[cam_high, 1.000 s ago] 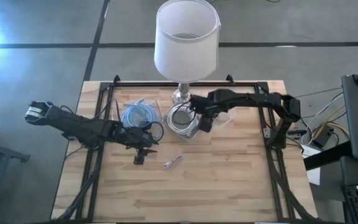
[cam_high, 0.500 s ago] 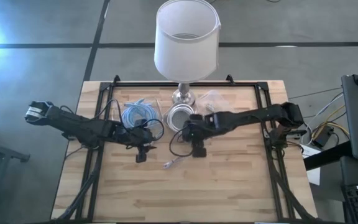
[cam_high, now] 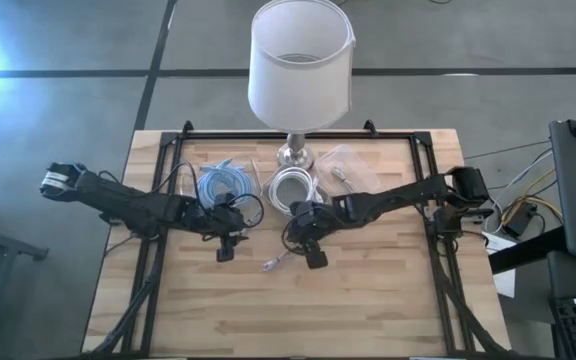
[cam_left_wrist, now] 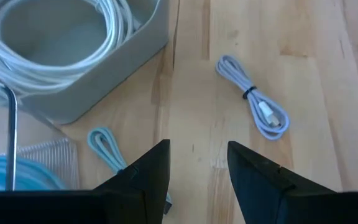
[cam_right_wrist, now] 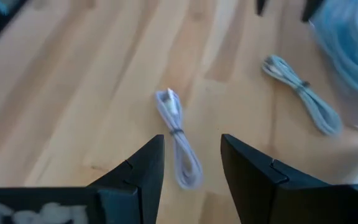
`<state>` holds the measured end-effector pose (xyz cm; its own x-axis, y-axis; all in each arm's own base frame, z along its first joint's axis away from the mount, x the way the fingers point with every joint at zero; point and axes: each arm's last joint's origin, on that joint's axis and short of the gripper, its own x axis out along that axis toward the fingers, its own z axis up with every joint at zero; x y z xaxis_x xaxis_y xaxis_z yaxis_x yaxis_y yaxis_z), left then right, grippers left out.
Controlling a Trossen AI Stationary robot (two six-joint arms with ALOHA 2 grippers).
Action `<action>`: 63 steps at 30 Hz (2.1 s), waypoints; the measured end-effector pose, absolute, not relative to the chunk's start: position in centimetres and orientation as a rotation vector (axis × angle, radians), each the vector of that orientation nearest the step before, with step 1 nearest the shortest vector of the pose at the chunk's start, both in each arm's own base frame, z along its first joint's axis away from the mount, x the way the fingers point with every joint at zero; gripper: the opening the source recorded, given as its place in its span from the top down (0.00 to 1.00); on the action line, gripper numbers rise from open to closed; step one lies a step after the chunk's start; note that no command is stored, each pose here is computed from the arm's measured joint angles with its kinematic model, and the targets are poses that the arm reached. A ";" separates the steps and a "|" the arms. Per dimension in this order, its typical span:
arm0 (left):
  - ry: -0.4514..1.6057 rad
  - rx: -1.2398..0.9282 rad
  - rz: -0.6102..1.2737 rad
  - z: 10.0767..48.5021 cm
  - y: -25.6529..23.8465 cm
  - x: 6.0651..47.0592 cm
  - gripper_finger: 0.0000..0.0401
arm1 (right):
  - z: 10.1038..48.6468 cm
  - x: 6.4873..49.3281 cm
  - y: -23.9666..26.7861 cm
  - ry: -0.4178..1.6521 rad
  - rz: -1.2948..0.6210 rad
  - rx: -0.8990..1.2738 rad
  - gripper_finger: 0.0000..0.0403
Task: Pick & Place USB Port
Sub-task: Put the purple USB cable into the right transparent bin
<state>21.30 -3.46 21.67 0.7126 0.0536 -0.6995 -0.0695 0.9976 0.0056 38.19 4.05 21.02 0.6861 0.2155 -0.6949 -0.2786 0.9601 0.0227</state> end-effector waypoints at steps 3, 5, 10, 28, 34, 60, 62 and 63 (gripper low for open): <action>0.775 -0.027 0.070 21.6 -3.5 21.3 0.59 | 20.1 38.1 4.2 0.690 0.314 -0.071 0.62; 0.771 -0.028 0.069 21.6 -3.5 21.3 0.59 | 19.4 37.9 4.2 0.646 0.320 -0.065 0.61; 0.759 -0.031 0.068 21.7 -3.5 21.4 0.59 | 18.1 37.3 4.1 0.589 0.307 -0.028 0.62; 0.754 -0.029 0.067 21.7 -3.5 21.4 0.59 | 14.7 40.1 4.5 0.704 0.351 -0.009 0.63; 0.759 -0.014 0.060 21.7 -3.5 21.4 0.59 | 14.3 41.5 4.6 0.819 0.373 -0.014 0.63; 0.760 -0.003 0.054 21.7 -3.5 21.4 0.59 | 12.3 41.7 5.5 1.084 0.363 -0.064 0.95; 0.760 -0.003 0.053 21.7 -3.5 21.4 0.59 | 13.0 41.1 5.7 1.119 0.359 -0.048 0.96; 0.761 -0.003 0.054 21.7 -3.5 21.4 0.59 | 13.2 40.7 5.7 1.144 0.355 -0.038 0.96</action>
